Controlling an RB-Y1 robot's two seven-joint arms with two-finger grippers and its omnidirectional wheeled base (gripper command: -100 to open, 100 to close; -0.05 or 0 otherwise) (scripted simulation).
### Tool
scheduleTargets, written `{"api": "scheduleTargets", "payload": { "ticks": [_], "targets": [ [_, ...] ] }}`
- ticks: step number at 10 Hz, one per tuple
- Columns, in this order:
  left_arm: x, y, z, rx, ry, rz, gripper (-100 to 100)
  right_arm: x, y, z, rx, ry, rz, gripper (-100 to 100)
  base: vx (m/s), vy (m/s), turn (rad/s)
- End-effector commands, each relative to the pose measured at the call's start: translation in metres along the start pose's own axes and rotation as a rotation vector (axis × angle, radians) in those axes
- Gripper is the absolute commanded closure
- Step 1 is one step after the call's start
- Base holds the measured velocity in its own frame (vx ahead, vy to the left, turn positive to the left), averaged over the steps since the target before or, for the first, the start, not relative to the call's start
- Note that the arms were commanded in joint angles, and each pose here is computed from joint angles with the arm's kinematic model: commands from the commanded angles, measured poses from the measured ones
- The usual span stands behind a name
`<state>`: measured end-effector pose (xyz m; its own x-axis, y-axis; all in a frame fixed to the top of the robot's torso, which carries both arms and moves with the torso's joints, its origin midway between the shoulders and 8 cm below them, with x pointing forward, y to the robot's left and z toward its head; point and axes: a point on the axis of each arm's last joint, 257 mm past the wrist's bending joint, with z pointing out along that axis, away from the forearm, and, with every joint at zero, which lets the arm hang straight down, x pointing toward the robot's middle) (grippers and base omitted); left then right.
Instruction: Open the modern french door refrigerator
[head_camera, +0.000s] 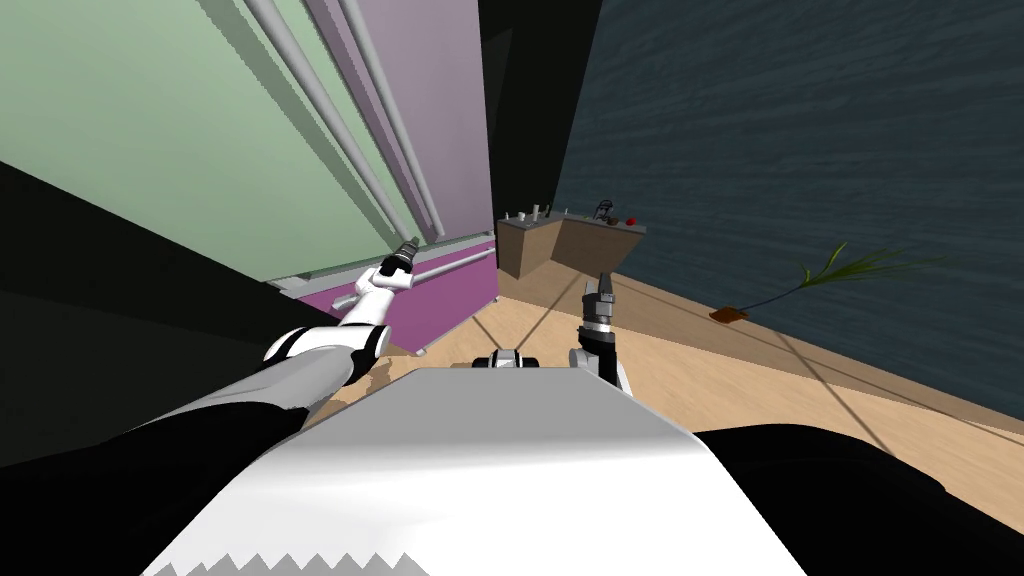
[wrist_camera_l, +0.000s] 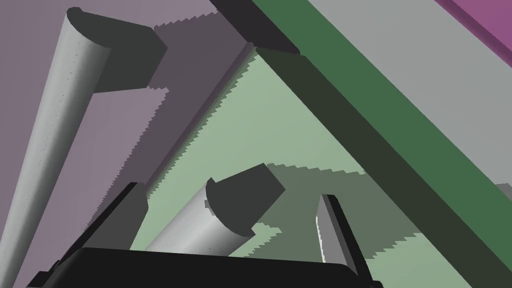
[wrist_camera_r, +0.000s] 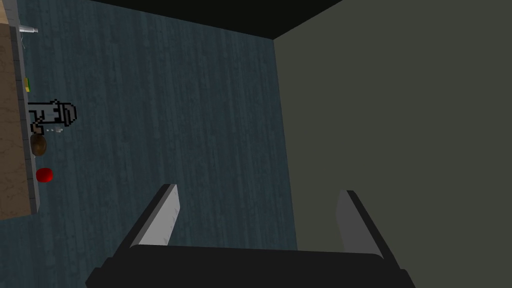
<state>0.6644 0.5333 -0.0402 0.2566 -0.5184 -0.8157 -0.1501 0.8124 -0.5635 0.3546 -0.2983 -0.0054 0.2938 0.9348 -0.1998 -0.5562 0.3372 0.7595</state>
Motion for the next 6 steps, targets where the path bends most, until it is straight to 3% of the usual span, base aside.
{"api": "scheduleTargets", "payload": {
  "ticks": [1, 2, 6],
  "targets": [
    [0.0, 0.0, 0.0, 0.0, 0.0, 0.0, 100, 0.0, 0.0, 0.0, 0.0, 0.0, 0.0, 0, 0.0, 0.0, 0.0],
    [0.006, -0.011, 0.001, 0.019, 0.012, -0.002, 100, 0.0, 0.0, 0.0, 0.0, 0.0, 0.0, 0, -0.076, 0.049, -0.101],
    [0.026, -0.044, 0.003, 0.075, 0.048, -0.01, 100, 0.0, 0.0, 0.0, 0.0, 0.0, 0.0, 0, -0.21, 0.153, -0.131]
  ]
}}
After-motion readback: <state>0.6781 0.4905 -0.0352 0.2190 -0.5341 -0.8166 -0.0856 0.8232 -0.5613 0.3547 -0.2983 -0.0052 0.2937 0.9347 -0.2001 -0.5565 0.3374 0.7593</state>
